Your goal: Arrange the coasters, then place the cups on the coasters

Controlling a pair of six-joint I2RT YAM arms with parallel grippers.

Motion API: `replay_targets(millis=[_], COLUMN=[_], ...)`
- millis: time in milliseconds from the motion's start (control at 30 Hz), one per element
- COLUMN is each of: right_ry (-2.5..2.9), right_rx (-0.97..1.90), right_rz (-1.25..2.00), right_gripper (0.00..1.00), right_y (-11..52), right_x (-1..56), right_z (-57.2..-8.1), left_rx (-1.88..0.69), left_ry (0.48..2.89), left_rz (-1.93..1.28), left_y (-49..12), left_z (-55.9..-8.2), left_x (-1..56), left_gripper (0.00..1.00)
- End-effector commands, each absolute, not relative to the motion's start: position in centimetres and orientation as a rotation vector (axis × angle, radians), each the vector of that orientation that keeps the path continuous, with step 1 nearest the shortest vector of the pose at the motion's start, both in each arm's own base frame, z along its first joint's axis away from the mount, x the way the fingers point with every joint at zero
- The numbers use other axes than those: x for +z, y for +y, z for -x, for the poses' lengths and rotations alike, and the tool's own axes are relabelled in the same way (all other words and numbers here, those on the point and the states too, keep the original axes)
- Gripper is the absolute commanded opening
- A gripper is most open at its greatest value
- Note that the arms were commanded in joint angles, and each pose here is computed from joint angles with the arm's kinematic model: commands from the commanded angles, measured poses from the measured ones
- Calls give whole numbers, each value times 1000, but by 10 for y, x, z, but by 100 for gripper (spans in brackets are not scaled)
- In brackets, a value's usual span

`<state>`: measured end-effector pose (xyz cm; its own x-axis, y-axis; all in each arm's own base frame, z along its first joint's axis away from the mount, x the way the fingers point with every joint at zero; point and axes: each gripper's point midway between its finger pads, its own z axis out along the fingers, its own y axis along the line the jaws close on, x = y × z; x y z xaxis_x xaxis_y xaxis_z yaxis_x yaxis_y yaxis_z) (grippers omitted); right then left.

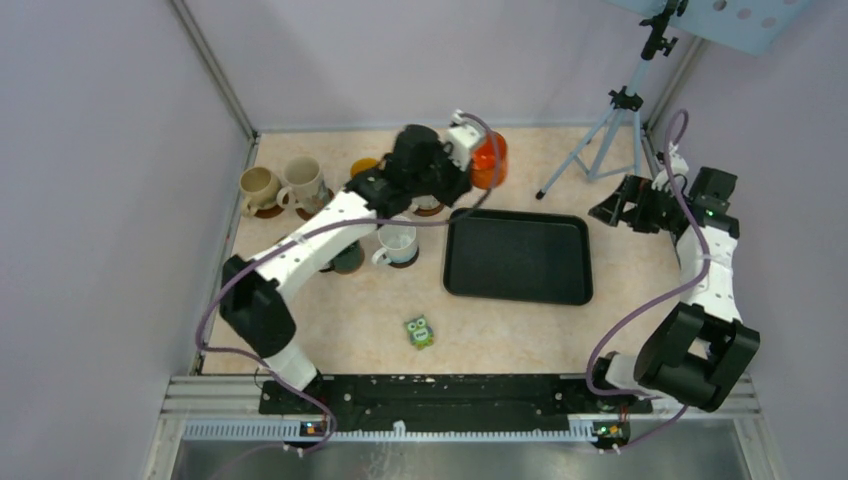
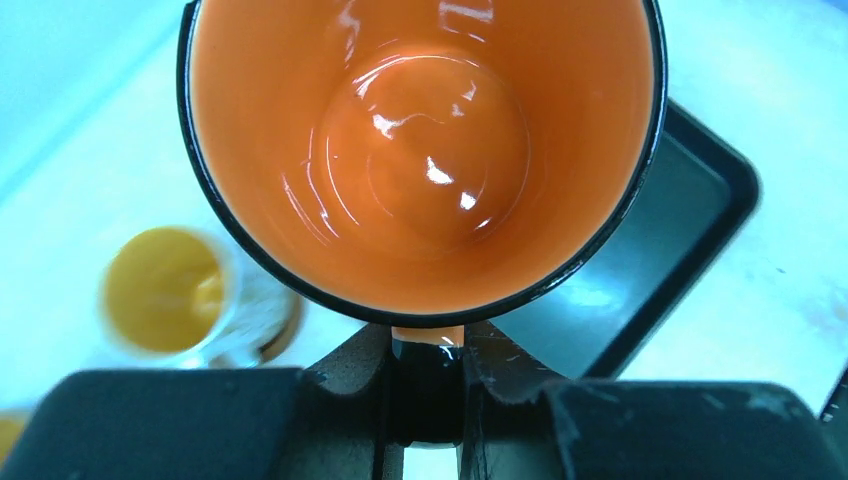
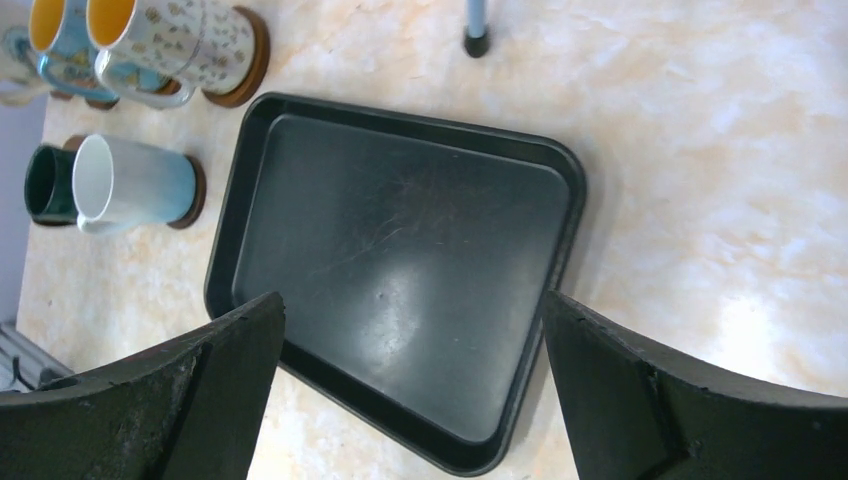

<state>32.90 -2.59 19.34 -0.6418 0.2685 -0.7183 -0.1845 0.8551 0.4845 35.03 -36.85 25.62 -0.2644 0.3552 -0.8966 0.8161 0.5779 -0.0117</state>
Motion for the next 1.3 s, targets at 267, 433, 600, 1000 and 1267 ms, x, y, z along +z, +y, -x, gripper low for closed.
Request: replay_targets(millis=[267, 433, 600, 1000, 1267], right_ry=[2250, 2265, 2259, 2280, 2290], right_rx=[646, 644, 662, 664, 661], right_rz=[217, 273, 282, 291, 295], right_gripper=[98, 98, 98, 98, 98], right_y=[29, 43, 48, 48, 48], right_x=[180, 177, 175, 166, 161], right_z=[-341, -341, -340, -340, -338], left_rx=[-382, -276, -233, -135, -73], left_ry=[1805, 1851, 1922, 2018, 2056], left_rz=[-551, -455, -402, -330, -402], left_y=[-114, -30, 27, 105, 112], left_z=[-378, -363, -338, -320, -315], left_x=[335, 326, 294, 221, 172], left_gripper=[0, 0, 0, 0, 0])
